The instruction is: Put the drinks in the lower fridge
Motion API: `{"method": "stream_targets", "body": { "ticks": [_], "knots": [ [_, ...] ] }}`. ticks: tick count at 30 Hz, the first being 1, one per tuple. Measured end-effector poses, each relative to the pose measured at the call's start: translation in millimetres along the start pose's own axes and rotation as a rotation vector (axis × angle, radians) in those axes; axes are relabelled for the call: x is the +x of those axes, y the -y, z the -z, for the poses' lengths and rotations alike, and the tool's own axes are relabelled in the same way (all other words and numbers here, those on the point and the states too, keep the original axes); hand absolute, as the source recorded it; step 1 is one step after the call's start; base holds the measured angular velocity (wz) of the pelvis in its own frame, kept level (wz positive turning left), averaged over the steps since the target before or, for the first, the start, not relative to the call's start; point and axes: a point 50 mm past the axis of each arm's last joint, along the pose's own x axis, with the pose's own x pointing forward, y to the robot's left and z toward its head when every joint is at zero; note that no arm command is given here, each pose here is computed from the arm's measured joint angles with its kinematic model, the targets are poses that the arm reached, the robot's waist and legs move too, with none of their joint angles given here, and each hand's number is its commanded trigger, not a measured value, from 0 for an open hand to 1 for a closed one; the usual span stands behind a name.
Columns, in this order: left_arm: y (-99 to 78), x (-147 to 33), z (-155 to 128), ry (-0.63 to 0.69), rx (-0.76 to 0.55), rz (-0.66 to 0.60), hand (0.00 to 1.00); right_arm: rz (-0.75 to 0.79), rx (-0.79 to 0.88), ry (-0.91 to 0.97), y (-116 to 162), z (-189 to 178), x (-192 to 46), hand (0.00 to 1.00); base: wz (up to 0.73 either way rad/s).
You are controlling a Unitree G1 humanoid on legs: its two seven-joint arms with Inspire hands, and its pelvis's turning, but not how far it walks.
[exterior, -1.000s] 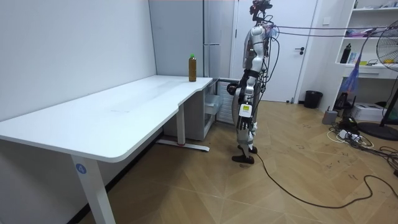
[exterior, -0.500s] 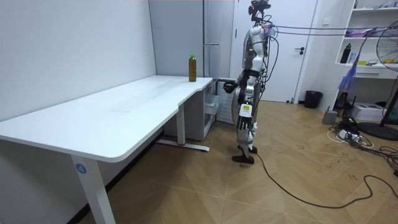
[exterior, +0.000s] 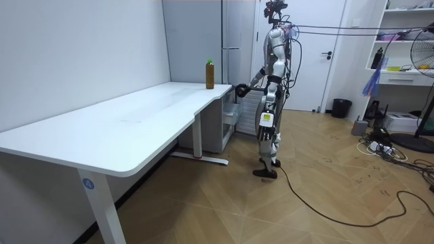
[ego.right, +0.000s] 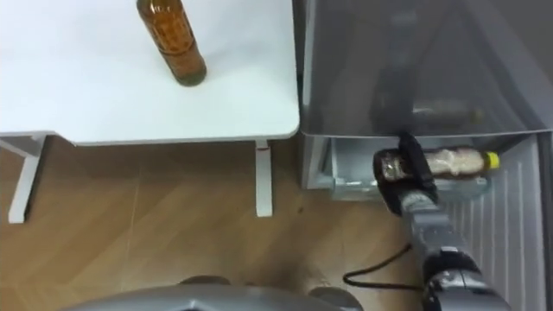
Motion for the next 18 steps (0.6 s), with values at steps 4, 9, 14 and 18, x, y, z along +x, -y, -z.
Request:
{"method": "stream_targets", "body": {
  "ticks": [4,9,14,18],
  "knots": [
    [-2.6,2.3,-15,0.031,0.017,-0.004,0.00,-0.004,-0.022,0.020,-23,-8,9,1.00,0.05],
    [-5.2,4.3,-34,0.066,0.100,-0.009,0.00,-0.029,-0.026,0.043,-40,-18,12,1.00,0.02],
    [-5.1,4.9,-51,0.103,0.116,-0.012,0.00,-0.068,-0.033,0.054,-66,-24,16,1.00,0.10],
    [-4.7,4.6,-59,0.122,0.133,-0.014,0.00,-0.104,-0.046,0.077,-90,-34,15,1.00,0.11]
  ]
}}
